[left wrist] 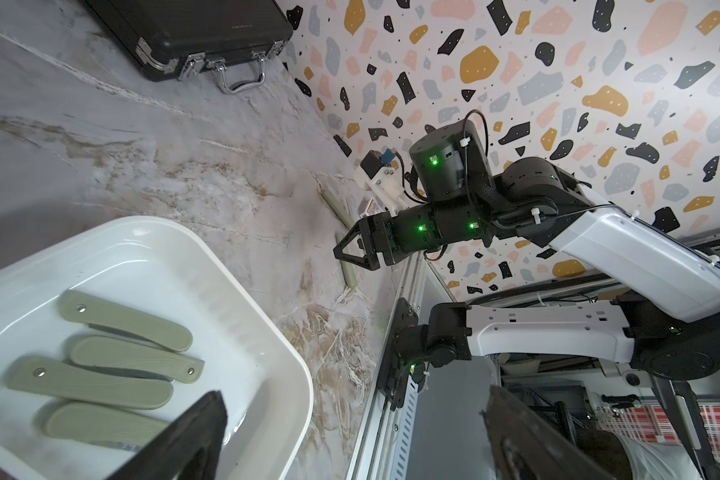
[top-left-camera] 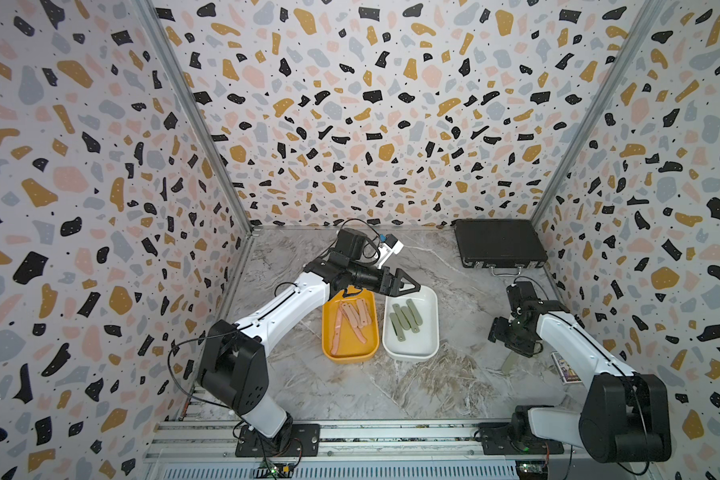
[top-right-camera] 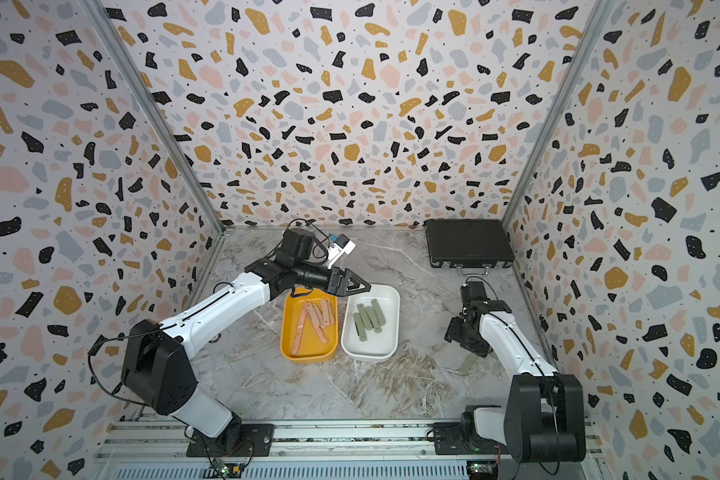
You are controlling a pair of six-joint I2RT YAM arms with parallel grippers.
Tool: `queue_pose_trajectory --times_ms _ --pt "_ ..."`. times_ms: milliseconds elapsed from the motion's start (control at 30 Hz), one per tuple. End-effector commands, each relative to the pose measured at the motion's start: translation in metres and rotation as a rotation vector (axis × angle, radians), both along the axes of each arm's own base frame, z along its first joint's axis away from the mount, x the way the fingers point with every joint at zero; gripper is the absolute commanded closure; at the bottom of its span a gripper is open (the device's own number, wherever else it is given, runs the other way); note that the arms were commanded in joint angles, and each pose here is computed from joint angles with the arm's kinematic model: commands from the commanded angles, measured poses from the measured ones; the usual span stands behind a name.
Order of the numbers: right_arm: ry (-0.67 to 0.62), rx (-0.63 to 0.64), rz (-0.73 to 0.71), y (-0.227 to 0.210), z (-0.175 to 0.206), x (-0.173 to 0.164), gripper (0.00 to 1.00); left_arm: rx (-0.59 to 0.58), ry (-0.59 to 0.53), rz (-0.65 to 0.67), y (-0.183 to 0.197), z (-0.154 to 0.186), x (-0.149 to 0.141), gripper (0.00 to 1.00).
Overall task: Place the fruit knives into the storage box by color
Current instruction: Pick up the fruit knife from the center of the board.
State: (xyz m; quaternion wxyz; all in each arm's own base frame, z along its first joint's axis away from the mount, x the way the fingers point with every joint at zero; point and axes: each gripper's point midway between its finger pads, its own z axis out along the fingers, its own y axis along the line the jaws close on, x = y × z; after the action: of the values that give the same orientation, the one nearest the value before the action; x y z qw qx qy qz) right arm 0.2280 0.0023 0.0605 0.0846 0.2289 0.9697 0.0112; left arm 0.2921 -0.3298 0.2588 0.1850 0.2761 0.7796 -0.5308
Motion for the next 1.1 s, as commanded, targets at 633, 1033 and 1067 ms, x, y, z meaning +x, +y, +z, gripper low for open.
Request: queue_pose_trajectory --times_ms 633,1033,1067 --pt "0.09 0.051 -0.127 -0.007 -0.04 -0.026 0.31 -0.047 -0.033 -0.009 0.002 0.014 -0.002 0.03" --pt "0.062 0.082 -0.083 0.007 -0.04 -0.014 0.68 -0.041 -0.017 0.029 0.012 0.006 0.009 0.03" --pt "0.064 0.077 -0.069 0.009 -0.04 -0.012 0.7 -0.039 -0.013 0.03 0.013 0.003 0.009 0.03"
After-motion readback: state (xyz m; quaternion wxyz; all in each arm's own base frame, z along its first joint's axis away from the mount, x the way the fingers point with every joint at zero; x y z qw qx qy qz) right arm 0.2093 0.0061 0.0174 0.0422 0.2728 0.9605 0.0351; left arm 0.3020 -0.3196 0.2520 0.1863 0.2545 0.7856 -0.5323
